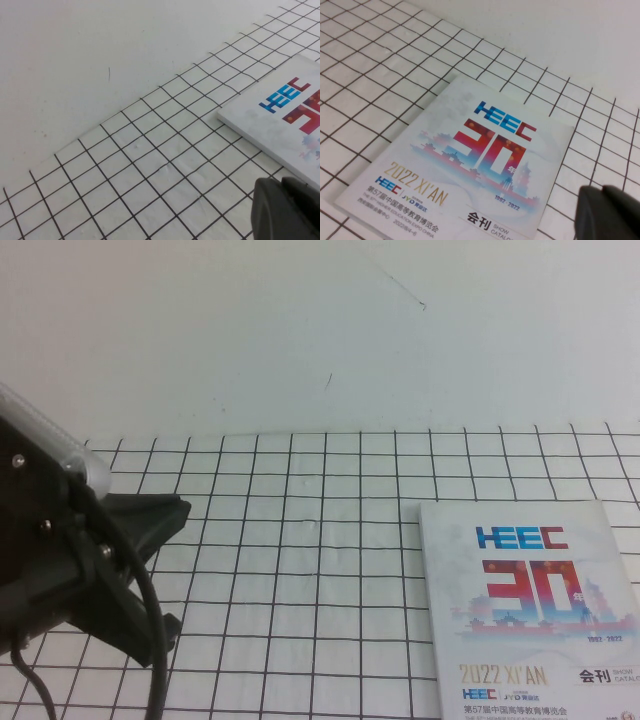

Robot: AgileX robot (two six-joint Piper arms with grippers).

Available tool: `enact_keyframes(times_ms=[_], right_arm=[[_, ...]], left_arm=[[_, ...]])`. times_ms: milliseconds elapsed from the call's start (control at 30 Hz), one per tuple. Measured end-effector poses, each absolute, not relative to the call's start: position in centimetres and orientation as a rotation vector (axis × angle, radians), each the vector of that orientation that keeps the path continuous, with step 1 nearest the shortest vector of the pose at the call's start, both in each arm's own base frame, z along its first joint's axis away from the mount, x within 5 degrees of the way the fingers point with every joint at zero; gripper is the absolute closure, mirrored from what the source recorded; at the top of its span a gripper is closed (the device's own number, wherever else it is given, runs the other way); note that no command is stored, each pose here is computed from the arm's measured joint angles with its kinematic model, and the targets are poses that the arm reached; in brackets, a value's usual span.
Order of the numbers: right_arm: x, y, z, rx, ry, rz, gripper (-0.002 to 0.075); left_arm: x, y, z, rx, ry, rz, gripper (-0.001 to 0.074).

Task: Close book
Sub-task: 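Close the open booklet and leave it lying on the table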

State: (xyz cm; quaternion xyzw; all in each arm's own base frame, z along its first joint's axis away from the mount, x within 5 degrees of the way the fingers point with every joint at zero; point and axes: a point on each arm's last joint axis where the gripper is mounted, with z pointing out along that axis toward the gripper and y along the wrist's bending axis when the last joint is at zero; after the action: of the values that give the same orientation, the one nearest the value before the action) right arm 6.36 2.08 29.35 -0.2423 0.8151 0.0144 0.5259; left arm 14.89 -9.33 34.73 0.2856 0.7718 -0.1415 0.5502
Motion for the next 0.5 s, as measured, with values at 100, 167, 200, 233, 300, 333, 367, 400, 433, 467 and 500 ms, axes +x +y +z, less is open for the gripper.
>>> enact_keyframes(times_ms=[100, 167, 200, 233, 300, 333, 367, 400, 433, 467, 500], right_arm=[[6.4, 2.1, 29.3, -0.579, 1.949, 0.035, 0.0729], [6.4, 2.1, 29.3, -0.579, 1.949, 0.035, 0.0729], [6.4, 2.1, 29.3, -0.579, 1.949, 0.035, 0.0729], [6.4, 2.1, 29.3, -0.579, 1.949, 0.035, 0.0729], [6.4, 2.1, 29.3, -0.579, 1.949, 0.035, 0.0729], [6.4, 2.1, 29.3, -0.579, 1.949, 0.035, 0.0729], [6.4, 2.1, 29.3, -0.579, 1.949, 0.035, 0.0729], [6.4, 2.1, 29.3, -0.579, 1.949, 0.035, 0.0729], [6.4, 2.1, 29.3, -0.579, 1.949, 0.035, 0.0729], [6.4, 2.1, 29.3, -0.579, 1.949, 0.035, 0.0729], [6.4, 2.1, 29.3, -0.579, 1.949, 0.035, 0.0729]], left_arm=[[14.9, -9.3, 34.6, 0.681, 1.824, -0.327, 0.0738], [15.0, -9.3, 34.3, 0.681, 1.822, -0.322, 0.0738], [15.0, -9.3, 34.1, 0.682, 1.821, -0.318, 0.0738], [14.9, -9.2, 33.9, 0.678, 1.816, -0.317, 0.0738], [14.4, -8.9, 33.5, 0.666, 1.814, -0.317, 0.0738], [14.1, -8.6, 33.2, 0.650, 1.813, -0.315, 0.0738], [13.7, -8.1, 32.9, 0.623, 1.807, -0.315, 0.0738], [13.3, -7.6, 32.5, 0.596, 1.802, -0.312, 0.0738], [12.9, -7.0, 32.1, 0.552, 1.791, -0.306, 0.0738], [12.5, -6.4, 31.7, 0.503, 1.778, -0.300, 0.0738], [12.1, -5.8, 31.2, 0.462, 1.768, -0.294, 0.0738]])
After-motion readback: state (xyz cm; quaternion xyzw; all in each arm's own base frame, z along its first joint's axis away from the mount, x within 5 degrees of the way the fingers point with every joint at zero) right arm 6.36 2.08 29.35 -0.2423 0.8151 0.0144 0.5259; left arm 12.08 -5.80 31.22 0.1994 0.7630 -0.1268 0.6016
